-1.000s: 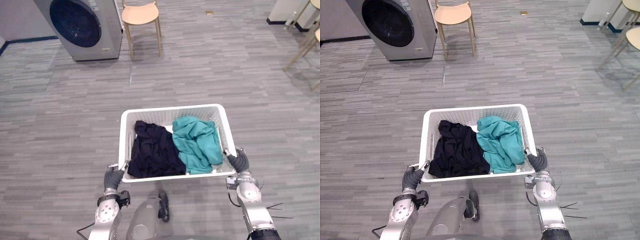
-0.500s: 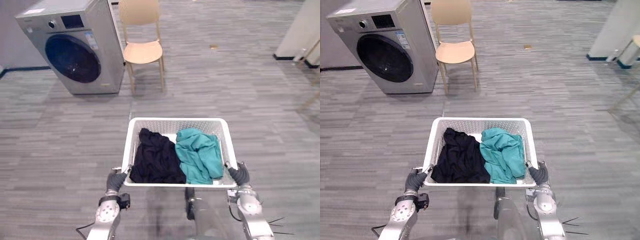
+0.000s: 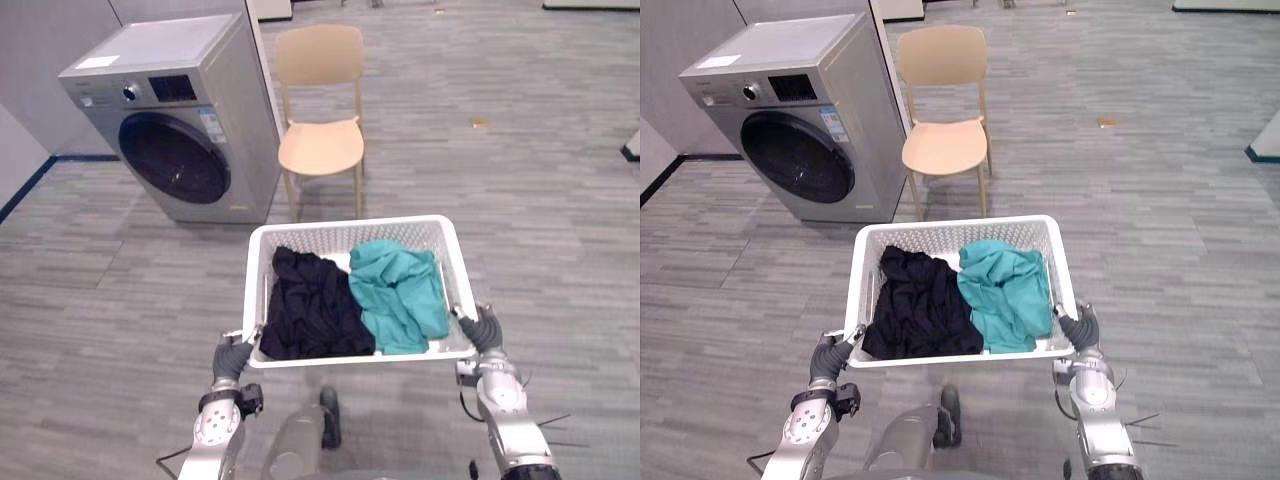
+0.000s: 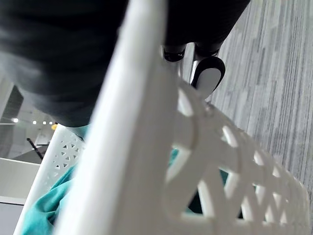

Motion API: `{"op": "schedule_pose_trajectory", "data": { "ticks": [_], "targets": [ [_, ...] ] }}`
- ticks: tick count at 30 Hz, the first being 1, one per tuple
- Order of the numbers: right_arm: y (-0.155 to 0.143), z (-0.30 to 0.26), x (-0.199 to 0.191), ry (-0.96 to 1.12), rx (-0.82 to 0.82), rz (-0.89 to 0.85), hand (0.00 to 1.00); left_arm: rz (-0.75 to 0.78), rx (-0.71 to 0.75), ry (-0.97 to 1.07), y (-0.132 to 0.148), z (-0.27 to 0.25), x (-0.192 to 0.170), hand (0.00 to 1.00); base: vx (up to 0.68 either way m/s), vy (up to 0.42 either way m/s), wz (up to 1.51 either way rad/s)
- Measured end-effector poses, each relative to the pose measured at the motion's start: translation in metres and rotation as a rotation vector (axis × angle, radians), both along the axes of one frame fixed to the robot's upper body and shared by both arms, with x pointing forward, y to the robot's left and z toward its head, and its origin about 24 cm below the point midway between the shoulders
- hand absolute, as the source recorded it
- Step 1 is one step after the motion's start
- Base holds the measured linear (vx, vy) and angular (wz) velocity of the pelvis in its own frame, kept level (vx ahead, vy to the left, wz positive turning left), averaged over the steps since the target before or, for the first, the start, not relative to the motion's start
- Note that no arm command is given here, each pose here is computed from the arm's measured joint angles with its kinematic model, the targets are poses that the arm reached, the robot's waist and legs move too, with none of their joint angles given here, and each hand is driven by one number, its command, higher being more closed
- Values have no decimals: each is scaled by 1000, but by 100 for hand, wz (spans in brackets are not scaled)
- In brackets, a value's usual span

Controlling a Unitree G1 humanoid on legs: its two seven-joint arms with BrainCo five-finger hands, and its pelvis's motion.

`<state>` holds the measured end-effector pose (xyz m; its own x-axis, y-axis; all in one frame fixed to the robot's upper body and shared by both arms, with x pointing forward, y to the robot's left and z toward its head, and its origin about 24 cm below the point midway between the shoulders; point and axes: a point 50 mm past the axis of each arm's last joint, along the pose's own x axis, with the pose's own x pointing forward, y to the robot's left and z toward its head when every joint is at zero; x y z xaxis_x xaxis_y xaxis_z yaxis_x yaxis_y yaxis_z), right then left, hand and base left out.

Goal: Pick up the laundry basket with both hands and put the clothes into the washing machine.

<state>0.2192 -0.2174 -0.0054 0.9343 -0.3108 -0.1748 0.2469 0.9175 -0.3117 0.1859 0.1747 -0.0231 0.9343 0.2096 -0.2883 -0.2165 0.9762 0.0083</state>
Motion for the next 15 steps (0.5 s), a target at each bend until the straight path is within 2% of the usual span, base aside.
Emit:
{"op": "schedule_pose_trajectory", "data": {
  "ticks": [8,15],
  "targets": [
    [9,-25,-11,92,69,-24,100,-36,77,57,10,-5,-6,100,613,222,-15],
    [2,-24,-21,95,61,-47,100,-73,81,44,3,-3,0,100,543,28,51]
  ]
}}
